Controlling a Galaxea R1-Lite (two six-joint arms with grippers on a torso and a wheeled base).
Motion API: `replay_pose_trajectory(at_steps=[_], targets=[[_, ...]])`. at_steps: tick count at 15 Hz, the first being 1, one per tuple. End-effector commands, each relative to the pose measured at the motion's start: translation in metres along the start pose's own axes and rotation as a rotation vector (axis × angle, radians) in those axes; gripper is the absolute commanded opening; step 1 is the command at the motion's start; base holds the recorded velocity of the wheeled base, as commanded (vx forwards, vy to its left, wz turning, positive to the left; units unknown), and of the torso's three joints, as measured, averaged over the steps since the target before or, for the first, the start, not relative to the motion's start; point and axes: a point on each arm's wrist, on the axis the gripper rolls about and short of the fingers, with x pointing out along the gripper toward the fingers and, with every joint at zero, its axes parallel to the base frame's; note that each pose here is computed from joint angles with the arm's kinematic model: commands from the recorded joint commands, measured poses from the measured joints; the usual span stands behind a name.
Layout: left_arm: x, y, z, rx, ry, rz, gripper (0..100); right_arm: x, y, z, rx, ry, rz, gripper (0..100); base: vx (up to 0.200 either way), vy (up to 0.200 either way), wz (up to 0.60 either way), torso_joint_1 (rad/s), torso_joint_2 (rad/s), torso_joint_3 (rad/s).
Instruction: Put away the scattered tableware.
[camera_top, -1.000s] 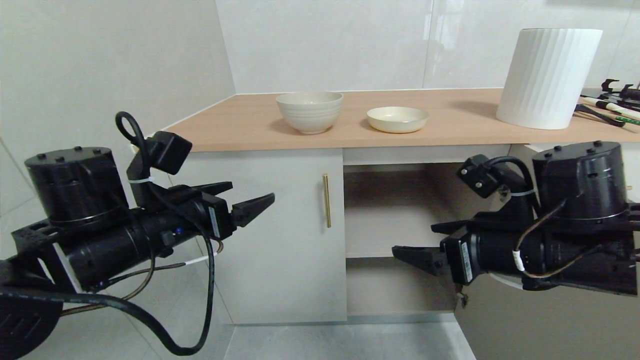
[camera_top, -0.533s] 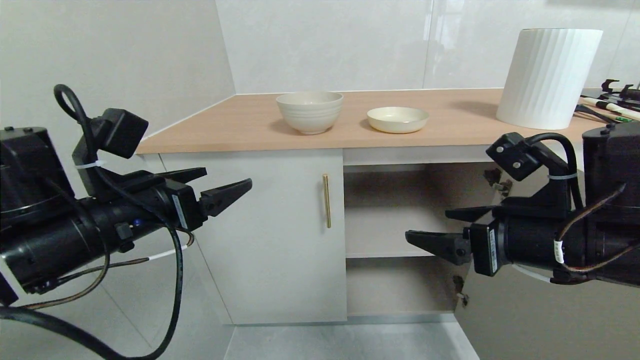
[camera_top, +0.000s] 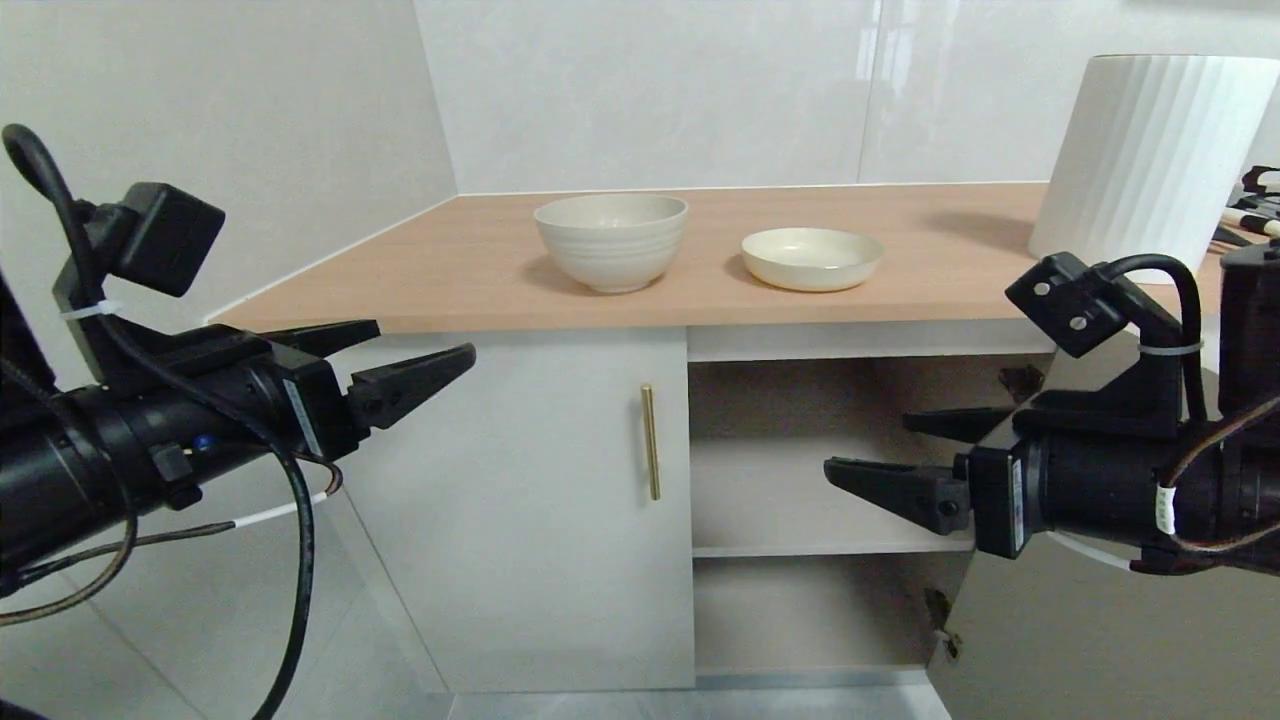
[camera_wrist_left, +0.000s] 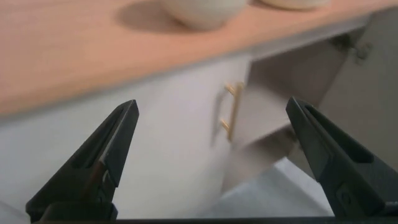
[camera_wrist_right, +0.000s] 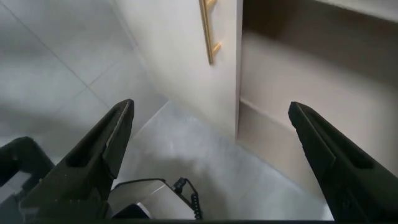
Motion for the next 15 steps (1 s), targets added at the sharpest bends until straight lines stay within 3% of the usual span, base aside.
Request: replay_pose_trajectory(at_steps=[1, 5, 9, 15], targets=[[-0.005, -0.001, 0.003, 0.004, -0.018, 0.0, 100, -0.009, 0.002, 0.002, -0.009, -0.023, 0.009, 100, 0.2, 0.0, 0.0, 0.002, 0.01, -0.007], [-0.017, -0.005, 0.013, 0.005, -0.067, -0.004, 100, -0.022, 0.003, -0.006, -0.149, -0.033, 0.011, 100, 0.0, 0.0, 0.0, 0.0, 0.0, 0.0], [-0.014, -0.004, 0.01, 0.002, -0.053, -0.009, 100, -0.027, 0.004, -0.003, -0.152, -0.054, 0.016, 100, 0.0, 0.0, 0.0, 0.001, -0.02, -0.015], [-0.011, -0.004, 0.007, -0.002, -0.039, -0.01, 100, -0.026, 0.004, -0.003, -0.151, -0.058, 0.017, 100, 0.0, 0.0, 0.0, 0.054, -0.37, -0.312]])
